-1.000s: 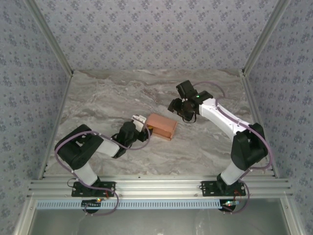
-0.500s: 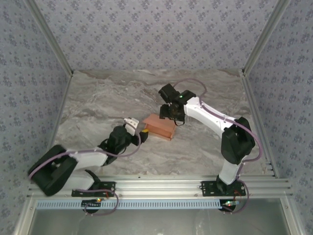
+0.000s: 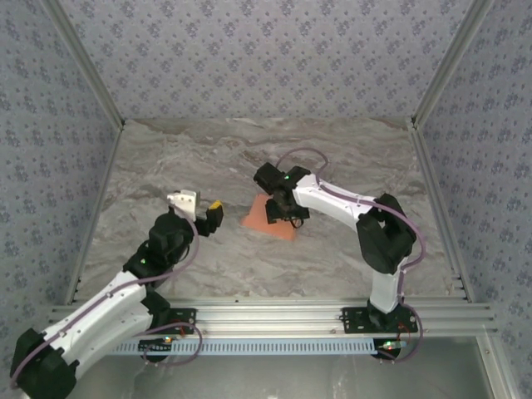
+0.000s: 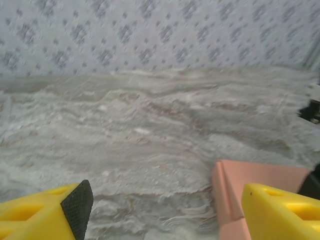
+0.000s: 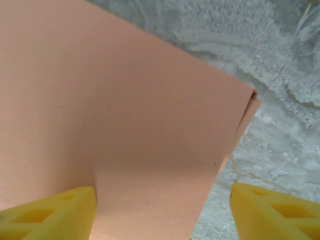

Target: Fold the paper box

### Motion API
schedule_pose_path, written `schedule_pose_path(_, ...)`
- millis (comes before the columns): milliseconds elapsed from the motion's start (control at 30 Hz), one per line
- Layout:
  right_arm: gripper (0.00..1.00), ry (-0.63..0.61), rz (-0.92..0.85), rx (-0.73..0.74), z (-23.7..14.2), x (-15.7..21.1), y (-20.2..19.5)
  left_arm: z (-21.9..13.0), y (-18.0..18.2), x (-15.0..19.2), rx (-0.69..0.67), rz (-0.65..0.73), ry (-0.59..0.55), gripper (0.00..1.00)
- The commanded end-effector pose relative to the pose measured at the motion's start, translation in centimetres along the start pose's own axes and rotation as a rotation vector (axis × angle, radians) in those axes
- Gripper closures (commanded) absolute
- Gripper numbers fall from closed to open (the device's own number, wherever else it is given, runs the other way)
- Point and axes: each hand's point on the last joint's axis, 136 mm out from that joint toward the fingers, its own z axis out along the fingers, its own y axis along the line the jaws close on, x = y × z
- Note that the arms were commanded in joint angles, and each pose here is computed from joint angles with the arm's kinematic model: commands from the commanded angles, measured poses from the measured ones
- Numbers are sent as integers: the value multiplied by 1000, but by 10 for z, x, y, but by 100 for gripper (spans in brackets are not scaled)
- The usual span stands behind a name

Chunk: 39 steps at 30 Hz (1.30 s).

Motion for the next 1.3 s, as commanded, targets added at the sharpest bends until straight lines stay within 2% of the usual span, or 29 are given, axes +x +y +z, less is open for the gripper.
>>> schedule_pose_path(0,27,61,-15,26,21,14,-10,12,5,15,-13,-33,113,20)
schedule_pose_path(133,27,88,-1,-11,30,20,-10,32,-22,31,136,-56,165,19)
schedule_pose_path(200,28,75,-4,-53,24,18,-5,43,-29,48,167,-77,221,19)
schedule_pose_path(300,28,-20,-4,-61,1,9,-10,53,-36,69,196,-109,286,19)
schedule_pose_path(400,28,-109,24,-90,-22,2,-21,61,-52,75,274,-117,330,20)
schedule_pose_path(500,28,-132,63,-161,-28,5,-30,68,-62,76,319,-121,358,21)
schedule_pose_path(700,29,-94,178,-391,-9,18,-35,91,-81,84,377,-154,460,21)
schedule_pose_path(800,29,-95,230,-459,-4,22,-41,107,-96,87,426,-184,542,25)
schedule_pose_path(1000,29,-89,353,-604,-2,27,-56,123,-94,102,374,-214,625,30)
schedule_pose_path(1067,29,-91,380,-630,-1,27,-62,125,-95,108,379,-214,646,35)
schedule_pose_path(1133,29,-89,402,-653,0,25,-67,125,-97,115,403,-211,669,46)
schedule_pose_path(1267,29,-93,429,-692,0,22,-70,124,-93,124,407,-199,686,52)
